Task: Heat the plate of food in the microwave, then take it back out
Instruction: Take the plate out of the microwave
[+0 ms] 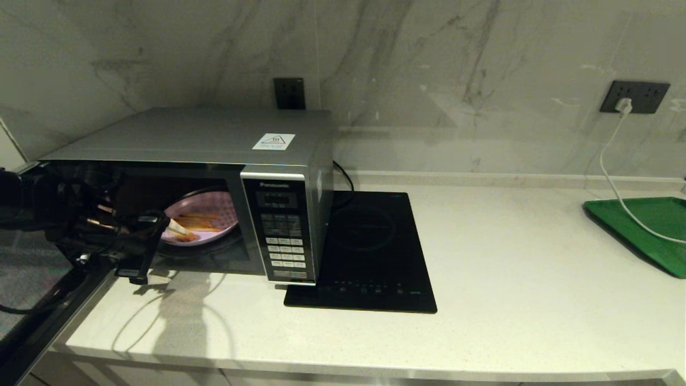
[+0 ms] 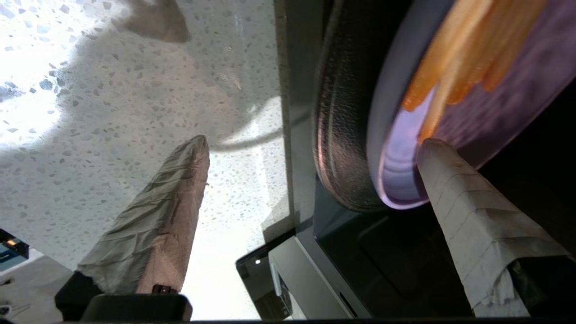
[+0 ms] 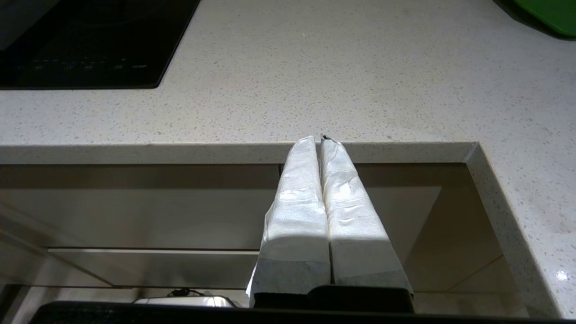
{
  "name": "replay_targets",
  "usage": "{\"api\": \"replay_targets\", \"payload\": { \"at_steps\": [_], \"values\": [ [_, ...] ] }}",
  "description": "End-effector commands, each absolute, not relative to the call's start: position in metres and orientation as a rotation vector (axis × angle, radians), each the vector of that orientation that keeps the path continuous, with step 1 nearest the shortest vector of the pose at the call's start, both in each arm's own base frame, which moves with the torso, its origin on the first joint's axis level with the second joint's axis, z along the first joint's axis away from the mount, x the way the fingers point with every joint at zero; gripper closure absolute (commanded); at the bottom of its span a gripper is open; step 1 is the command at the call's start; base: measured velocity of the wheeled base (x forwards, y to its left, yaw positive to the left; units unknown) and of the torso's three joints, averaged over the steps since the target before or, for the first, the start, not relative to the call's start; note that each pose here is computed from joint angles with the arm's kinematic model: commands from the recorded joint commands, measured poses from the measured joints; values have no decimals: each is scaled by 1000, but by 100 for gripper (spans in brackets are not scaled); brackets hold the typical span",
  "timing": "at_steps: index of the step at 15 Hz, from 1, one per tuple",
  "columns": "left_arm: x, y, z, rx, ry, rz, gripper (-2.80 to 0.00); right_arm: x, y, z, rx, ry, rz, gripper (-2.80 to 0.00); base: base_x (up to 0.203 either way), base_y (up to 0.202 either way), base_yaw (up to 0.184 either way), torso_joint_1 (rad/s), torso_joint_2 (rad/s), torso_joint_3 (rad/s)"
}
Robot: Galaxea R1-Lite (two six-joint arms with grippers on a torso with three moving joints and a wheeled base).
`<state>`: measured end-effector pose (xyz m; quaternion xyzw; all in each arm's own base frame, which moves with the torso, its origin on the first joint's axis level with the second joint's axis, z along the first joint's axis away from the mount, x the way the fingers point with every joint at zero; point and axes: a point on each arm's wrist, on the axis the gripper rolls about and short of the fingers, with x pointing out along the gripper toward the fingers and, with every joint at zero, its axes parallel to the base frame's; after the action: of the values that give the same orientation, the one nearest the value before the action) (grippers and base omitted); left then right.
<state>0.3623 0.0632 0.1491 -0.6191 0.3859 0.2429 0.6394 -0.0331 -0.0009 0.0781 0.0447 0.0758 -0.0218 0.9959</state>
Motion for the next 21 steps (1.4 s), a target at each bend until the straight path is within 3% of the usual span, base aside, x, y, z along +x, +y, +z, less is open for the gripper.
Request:
{"api": "replay_targets", "payload": {
  "at_steps": [1,16,17,21],
  "values": [
    [364,63,145,-1416,893,566,-280,-33,-1,78,90,153,-44,0,0,0,0,0,0,0],
    [366,58,135,-1397,928,577,-280,-33,-1,78,90,153,-44,0,0,0,0,0,0,0],
    [366,58,136,-1397,926,576,0,-33,-1,78,90,153,-43,0,0,0,0,0,0,0],
    [364,58,143,-1399,909,560,0,-33,-1,78,90,153,-43,0,0,0,0,0,0,0]
  ]
}}
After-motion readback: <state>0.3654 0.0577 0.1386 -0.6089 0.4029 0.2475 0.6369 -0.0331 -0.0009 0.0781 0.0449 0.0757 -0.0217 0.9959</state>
